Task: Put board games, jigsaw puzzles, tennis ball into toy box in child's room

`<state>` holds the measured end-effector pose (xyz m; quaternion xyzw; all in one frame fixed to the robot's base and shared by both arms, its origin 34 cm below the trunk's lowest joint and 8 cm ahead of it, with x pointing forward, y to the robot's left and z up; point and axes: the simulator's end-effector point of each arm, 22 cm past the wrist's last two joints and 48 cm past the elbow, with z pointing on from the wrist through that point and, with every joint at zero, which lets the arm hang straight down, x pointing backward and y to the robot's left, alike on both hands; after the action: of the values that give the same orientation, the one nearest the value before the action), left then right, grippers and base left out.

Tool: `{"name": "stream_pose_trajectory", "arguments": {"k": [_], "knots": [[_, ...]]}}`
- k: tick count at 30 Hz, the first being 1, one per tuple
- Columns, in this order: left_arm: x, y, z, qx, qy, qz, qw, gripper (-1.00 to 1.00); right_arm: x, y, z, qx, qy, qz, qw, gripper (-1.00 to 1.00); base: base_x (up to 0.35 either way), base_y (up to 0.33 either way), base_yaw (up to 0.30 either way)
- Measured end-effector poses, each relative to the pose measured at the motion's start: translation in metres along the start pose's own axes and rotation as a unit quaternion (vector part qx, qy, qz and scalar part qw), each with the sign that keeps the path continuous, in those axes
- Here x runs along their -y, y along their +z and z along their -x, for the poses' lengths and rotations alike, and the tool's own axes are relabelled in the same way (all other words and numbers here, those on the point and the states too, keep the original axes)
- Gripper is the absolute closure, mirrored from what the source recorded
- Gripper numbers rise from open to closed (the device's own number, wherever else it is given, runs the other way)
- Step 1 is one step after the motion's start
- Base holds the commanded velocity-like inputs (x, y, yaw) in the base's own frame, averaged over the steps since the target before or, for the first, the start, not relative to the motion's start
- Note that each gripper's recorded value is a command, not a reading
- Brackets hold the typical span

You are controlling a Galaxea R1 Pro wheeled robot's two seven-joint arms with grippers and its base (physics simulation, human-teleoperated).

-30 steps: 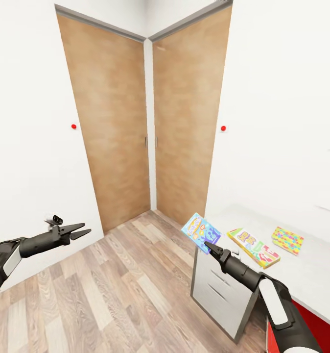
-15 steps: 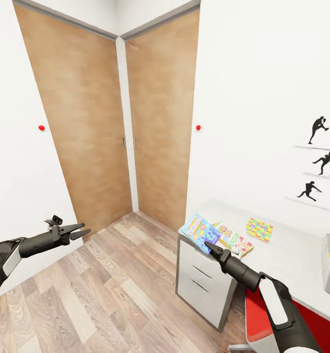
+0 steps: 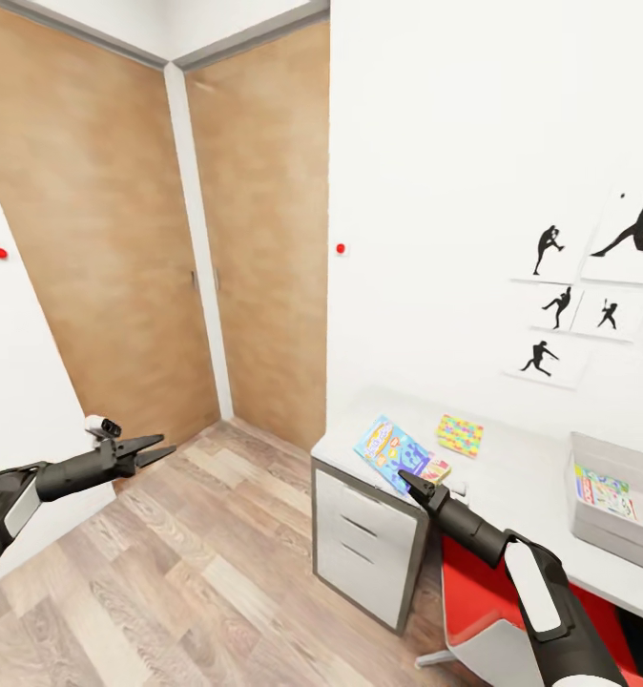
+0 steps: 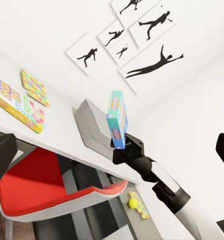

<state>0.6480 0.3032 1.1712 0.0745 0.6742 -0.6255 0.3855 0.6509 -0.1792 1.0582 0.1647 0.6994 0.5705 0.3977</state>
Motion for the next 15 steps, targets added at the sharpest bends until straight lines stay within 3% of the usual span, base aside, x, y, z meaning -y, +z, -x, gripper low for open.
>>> {"name": "stream_pose_trajectory", "arguments": {"k": [8,15], "knots": [[-0.0001,0.0003,0.0001,0.000,0.000,-0.001,1.0000,-1.00,0.0006,-0.0002,0.0004,0.000,-0.001,-0.001,1.0000,1.00,0.196,0.083,-0.276],[-0.0001,-0.0006,0.0006,0.001,0.001,0.000,1.0000,-1.00,-0.0008,-0.0002,0.0011,0.001,0.001,0.002,1.0000,1.00,0.023,0.006,-0.057]]}}
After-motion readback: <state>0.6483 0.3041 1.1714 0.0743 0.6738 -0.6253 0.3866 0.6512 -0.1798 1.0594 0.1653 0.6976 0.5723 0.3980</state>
